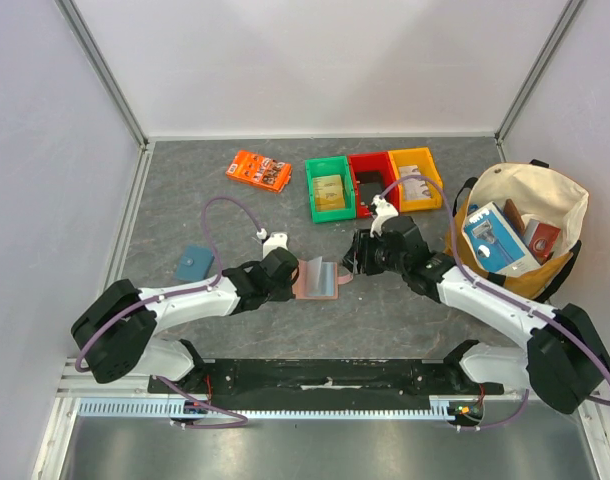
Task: Take the credit cards out of the card holder
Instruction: Open the card holder at the center of the board.
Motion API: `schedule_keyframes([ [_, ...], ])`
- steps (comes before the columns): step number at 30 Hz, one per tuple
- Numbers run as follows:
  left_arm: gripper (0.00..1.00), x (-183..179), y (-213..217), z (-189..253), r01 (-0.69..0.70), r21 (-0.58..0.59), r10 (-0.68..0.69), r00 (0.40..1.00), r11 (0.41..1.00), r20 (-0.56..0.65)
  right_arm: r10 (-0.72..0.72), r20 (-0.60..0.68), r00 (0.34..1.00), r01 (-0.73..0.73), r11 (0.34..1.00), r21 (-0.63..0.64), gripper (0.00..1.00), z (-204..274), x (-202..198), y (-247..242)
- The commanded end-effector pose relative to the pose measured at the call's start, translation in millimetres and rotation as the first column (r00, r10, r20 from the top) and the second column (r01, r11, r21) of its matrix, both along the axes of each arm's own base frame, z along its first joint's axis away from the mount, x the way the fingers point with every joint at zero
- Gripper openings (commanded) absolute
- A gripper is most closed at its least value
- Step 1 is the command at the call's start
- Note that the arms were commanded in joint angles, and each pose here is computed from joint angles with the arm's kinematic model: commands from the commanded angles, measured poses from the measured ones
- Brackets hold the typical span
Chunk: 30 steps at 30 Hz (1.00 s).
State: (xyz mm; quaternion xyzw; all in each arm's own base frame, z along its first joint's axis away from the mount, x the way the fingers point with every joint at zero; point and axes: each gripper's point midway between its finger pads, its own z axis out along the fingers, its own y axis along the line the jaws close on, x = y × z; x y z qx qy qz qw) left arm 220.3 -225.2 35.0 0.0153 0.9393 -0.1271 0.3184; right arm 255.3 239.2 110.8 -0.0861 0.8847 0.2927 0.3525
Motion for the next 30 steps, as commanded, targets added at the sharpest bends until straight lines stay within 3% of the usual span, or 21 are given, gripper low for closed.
schedule_keyframes([
  [1, 0.06, 1, -13, 6, -0.021, -0.085, 0.021, 1.0, 0.996, 0.004, 0.049, 0.03, 0.998, -0.049, 0.999, 0.001, 0.51, 12, 3, 7],
  [4, 0.04, 0, -15, 4, -0.015, -0.092, 0.014, 1.0, 0.996, -0.004, 0.079, 0.001, 0.997, -0.079, 0.997, 0.02, 0.39, -1, 3, 17],
  [11, 0.03, -2, -17, 4, -0.008, -0.108, 0.007, 1.0, 0.994, -0.012, 0.14, -0.052, 0.989, -0.137, 0.989, 0.057, 0.27, -30, 5, 40],
  [20, 0.04, -7, -22, 2, -0.008, -0.159, 0.004, 1.0, 0.987, -0.025, 0.285, -0.072, 0.956, -0.281, 0.958, 0.063, 0.25, -42, -2, 94],
  [23, 0.11, -8, -19, 4, -0.032, -0.183, 0.029, 0.999, 0.983, -0.021, 0.349, -0.069, 0.935, -0.345, 0.936, 0.064, 0.26, -43, -10, 116],
  [30, 0.45, -14, -4, 23, -0.081, -0.254, 0.087, 0.996, 0.964, 0.015, 0.391, -0.174, 0.904, -0.402, 0.915, -0.03, 0.31, -85, -21, 133],
])
